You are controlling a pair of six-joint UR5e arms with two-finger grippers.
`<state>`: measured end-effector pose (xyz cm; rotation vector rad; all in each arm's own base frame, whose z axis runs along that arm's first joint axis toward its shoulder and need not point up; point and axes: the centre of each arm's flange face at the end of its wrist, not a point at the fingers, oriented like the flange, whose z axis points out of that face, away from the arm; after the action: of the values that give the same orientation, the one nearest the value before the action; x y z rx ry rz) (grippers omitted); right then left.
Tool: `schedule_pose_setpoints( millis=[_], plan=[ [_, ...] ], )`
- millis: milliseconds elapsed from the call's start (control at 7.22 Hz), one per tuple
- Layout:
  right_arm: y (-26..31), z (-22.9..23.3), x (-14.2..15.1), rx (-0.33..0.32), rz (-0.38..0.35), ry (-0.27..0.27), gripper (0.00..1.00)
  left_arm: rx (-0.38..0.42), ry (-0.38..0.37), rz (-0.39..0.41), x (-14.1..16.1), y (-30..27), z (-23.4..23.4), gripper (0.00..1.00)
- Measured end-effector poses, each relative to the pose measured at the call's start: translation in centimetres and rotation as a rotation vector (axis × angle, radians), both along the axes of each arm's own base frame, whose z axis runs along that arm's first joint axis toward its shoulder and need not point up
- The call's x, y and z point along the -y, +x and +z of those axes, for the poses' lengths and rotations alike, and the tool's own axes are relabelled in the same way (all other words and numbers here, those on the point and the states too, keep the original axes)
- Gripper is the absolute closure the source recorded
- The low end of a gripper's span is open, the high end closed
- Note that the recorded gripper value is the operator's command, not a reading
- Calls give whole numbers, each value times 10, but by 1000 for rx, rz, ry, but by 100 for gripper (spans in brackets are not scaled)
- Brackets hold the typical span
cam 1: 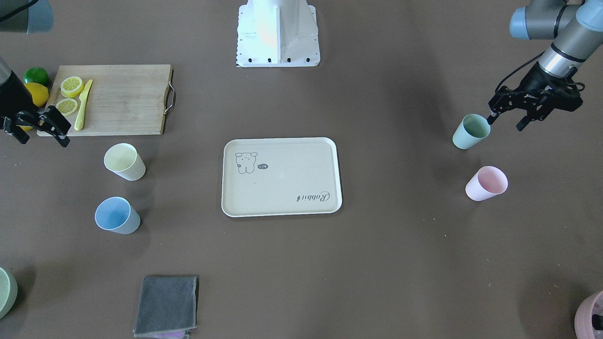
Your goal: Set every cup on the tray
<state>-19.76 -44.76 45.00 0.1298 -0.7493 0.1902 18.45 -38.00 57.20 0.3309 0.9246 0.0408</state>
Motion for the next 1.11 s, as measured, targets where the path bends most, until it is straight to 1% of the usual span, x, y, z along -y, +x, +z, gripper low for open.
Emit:
schedule_pose_setpoints(
  millis=[277, 415, 554, 692, 969, 1108],
  plan=[
    [-16, -6, 6, -8, -21, -5, 5, 3, 7, 10, -1, 5, -2, 14],
    [-29, -10, 10, -4, -36, -5, 7, 2, 10, 13, -2, 6, -3, 13],
    [-48, -16, 13, -1, -61, -6, 8, 0, 14, 13, -2, 6, -5, 13],
    [-68, -20, 17, -4, -89, -8, 13, -2, 17, 13, -2, 6, -5, 13],
    [-90, -18, 21, -13, -122, -10, 15, -4, 20, 14, -2, 6, -6, 14],
    [-95, -12, 23, -23, -133, -10, 20, -4, 20, 15, -2, 6, -6, 14]
  ],
)
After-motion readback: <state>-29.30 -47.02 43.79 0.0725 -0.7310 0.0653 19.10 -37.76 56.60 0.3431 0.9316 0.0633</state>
